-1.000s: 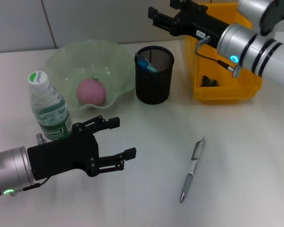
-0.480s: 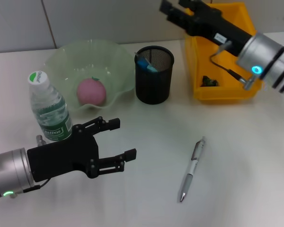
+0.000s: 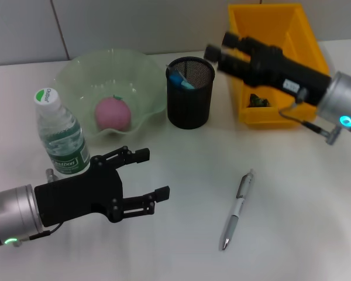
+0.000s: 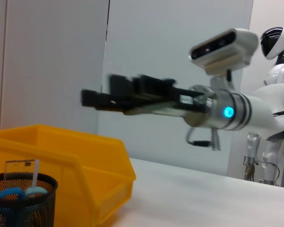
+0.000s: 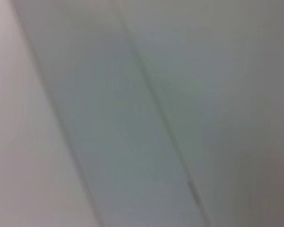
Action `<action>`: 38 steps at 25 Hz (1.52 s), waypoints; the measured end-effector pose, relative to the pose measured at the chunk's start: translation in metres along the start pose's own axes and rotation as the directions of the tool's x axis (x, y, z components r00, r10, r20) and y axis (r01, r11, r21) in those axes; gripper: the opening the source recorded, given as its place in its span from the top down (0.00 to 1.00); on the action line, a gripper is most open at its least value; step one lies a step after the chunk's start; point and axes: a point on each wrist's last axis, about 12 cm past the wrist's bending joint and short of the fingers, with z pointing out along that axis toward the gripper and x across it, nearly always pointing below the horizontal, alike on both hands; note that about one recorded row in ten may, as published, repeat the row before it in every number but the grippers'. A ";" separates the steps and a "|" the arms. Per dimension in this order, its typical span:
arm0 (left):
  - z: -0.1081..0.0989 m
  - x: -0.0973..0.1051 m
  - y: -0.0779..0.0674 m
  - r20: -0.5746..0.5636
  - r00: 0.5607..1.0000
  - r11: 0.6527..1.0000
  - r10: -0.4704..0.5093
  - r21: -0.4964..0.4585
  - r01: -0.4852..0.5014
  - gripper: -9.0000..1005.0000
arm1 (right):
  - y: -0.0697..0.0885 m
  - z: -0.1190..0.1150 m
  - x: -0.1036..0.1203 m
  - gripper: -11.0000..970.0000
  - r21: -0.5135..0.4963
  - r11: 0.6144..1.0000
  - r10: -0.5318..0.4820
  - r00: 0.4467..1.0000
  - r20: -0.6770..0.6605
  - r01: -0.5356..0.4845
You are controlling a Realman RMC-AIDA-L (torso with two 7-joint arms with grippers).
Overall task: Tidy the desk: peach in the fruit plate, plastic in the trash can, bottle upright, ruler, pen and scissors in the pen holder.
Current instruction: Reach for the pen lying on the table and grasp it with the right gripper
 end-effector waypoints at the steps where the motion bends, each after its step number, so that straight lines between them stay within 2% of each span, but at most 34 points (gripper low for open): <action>1: 0.000 0.000 0.000 0.001 1.000 1.000 0.000 -0.001 0.000 0.14 | 0.001 -0.003 0.000 0.21 -0.015 1.000 -0.002 1.000 -0.012 0.002; 7: -0.002 -0.001 0.001 0.025 1.000 1.000 -0.008 -0.020 0.009 0.14 | 0.006 -0.018 0.001 0.21 -0.121 0.993 -0.018 0.987 -0.158 -0.001; 14: -0.002 -0.001 0.002 0.027 1.000 1.000 -0.010 -0.028 0.011 0.14 | 0.003 -0.024 -0.002 0.22 -0.169 0.985 -0.078 0.928 -0.365 0.017; 26: -0.004 -0.001 0.005 0.037 0.999 0.998 -0.019 -0.060 0.021 0.14 | 0.003 -0.044 -0.027 0.22 -0.260 0.964 -0.182 0.855 -0.485 0.058; 33: -0.004 -0.002 0.004 0.070 0.997 0.996 -0.042 -0.073 0.047 0.14 | 0.006 -0.040 -0.039 0.22 -0.354 0.935 -0.246 0.760 -0.602 0.022; 38: -0.004 0.000 0.003 0.057 0.997 0.997 -0.046 -0.062 0.050 0.14 | 0.012 -0.035 -0.046 0.22 -0.440 0.898 -0.331 0.659 -0.676 0.000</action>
